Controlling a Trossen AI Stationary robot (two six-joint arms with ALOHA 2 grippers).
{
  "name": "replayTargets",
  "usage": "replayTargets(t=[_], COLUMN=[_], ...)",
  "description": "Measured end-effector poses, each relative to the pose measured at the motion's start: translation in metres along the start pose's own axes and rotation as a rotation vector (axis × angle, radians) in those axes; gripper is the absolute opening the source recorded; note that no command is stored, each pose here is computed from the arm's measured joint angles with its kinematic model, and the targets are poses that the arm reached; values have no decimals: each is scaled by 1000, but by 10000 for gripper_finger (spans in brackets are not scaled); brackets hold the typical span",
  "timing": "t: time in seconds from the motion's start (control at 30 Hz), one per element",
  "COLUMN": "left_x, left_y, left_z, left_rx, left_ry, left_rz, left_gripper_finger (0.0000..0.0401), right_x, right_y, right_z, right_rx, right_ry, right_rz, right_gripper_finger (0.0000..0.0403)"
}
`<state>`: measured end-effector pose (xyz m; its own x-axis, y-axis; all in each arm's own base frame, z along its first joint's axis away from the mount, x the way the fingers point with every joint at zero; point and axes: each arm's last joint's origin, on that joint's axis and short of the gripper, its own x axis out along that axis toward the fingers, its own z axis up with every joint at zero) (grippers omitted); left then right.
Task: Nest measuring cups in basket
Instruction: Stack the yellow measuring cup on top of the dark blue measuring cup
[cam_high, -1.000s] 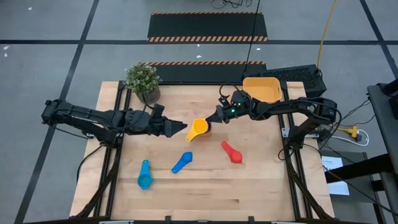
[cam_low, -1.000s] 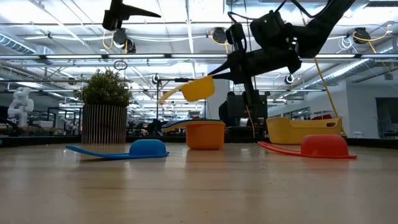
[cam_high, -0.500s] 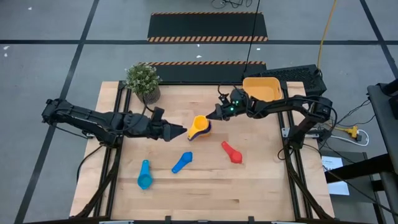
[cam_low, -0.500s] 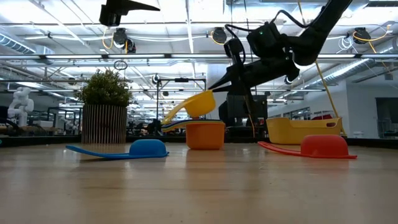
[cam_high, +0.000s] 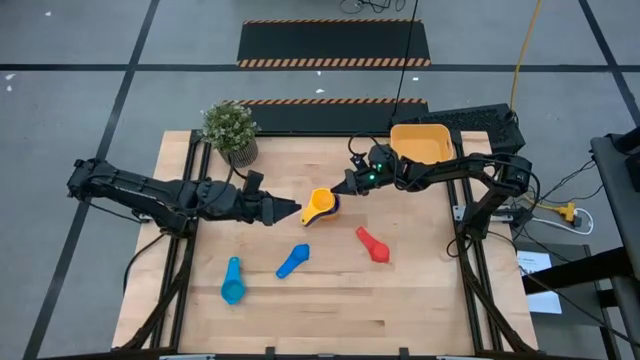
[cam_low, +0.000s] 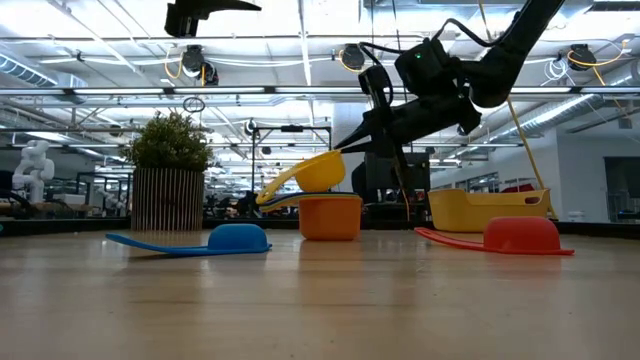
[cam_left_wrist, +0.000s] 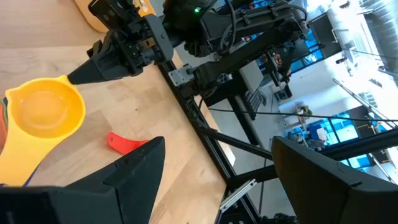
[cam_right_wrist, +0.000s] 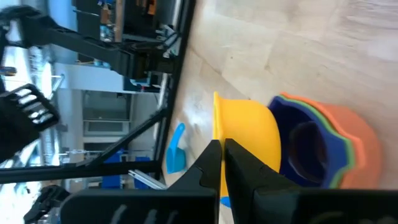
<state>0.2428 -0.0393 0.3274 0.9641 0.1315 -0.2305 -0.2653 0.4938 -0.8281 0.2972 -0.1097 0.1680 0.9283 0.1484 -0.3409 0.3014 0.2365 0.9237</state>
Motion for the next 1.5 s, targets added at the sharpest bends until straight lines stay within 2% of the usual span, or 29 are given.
replayTargets(t=[0.4,0.7,0.87,1.13,1.23,1.33,1.5], left_x=[0,0,0,0,0,0,0], left_y=[0,0,0,1,4,13,26], left_z=[1,1,1,1,0,-2,0], left_rx=[-4,-4,-4,-2,20,7,-15], left_ry=[-17,-20,-24,-36,-24,4,20], left_rz=[7,9,11,19,53,137,250], left_gripper_finger=[296,296,296,296,296,296,296], right_x=[0,0,0,-1,-1,-6,-25], right_y=[-4,-12,-12,-15,-16,-14,-2], right_z=[-1,-4,-4,-5,-5,-4,1], right_rx=[-7,1,-2,-22,-28,-25,-53], right_ry=[-30,4,1,12,17,12,-36], right_rz=[-52,-127,-130,-153,-163,-167,-197], right_gripper_finger=[3,63,95,118,118,119,119])
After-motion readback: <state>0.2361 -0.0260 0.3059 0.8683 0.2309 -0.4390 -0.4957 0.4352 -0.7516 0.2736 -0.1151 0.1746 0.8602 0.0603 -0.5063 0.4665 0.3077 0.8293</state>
